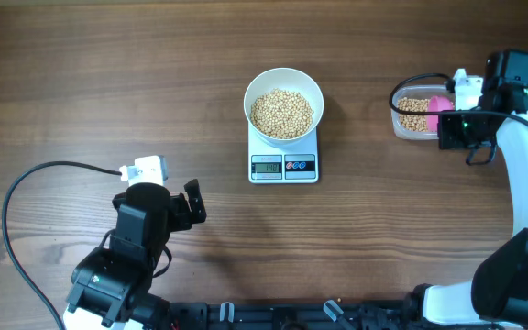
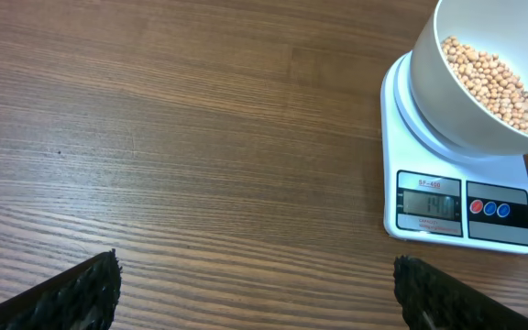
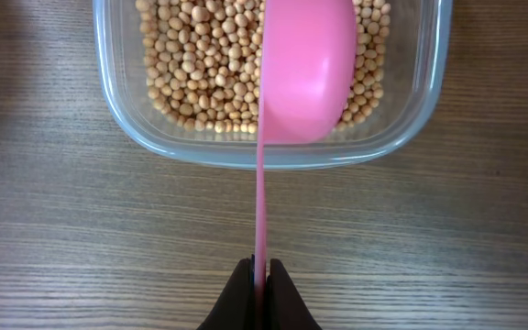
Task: Scoop item into bowl and weigh 150g on scale
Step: 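Tip the scoop to return soybeans into the tub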
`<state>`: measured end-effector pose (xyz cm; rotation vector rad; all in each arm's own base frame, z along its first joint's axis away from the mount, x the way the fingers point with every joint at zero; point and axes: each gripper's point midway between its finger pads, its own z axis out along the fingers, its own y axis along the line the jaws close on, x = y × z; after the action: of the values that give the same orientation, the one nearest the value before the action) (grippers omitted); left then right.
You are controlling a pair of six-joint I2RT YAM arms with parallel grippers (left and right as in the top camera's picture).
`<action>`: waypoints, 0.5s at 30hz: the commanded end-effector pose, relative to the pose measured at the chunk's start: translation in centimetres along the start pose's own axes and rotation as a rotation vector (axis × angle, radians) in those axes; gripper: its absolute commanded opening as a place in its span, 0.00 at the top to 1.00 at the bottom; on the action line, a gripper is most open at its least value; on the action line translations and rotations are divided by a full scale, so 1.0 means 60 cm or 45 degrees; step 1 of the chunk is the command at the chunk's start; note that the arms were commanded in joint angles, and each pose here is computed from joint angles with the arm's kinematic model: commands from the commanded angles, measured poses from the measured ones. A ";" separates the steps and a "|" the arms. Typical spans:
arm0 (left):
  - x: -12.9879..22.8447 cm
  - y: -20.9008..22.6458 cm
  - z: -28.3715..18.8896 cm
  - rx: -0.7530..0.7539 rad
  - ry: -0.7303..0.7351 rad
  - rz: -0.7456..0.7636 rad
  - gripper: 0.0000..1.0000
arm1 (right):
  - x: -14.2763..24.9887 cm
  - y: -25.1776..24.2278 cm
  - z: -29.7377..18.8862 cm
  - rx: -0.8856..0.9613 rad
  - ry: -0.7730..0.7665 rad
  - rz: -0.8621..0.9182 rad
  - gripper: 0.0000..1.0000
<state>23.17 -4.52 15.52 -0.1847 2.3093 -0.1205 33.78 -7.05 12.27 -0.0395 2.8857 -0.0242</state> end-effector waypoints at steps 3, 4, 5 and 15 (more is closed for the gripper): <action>0.001 0.007 0.002 -0.022 -0.004 0.010 0.00 | -0.006 0.017 0.007 -0.078 -0.007 -0.012 0.96; 0.001 0.007 0.002 -0.022 -0.004 0.010 0.00 | -0.005 0.017 0.007 -0.079 -0.006 -0.012 0.96; 0.001 0.007 0.002 -0.022 -0.004 0.010 0.00 | -0.005 0.017 0.007 -0.079 -0.005 -0.011 0.96; 0.001 0.007 0.002 -0.022 -0.004 0.010 0.00 | 0.008 0.058 0.020 -0.254 0.008 0.061 0.96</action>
<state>23.17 -4.52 15.52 -0.1847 2.3093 -0.1205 33.57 -5.17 11.40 -0.0163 2.8838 0.1356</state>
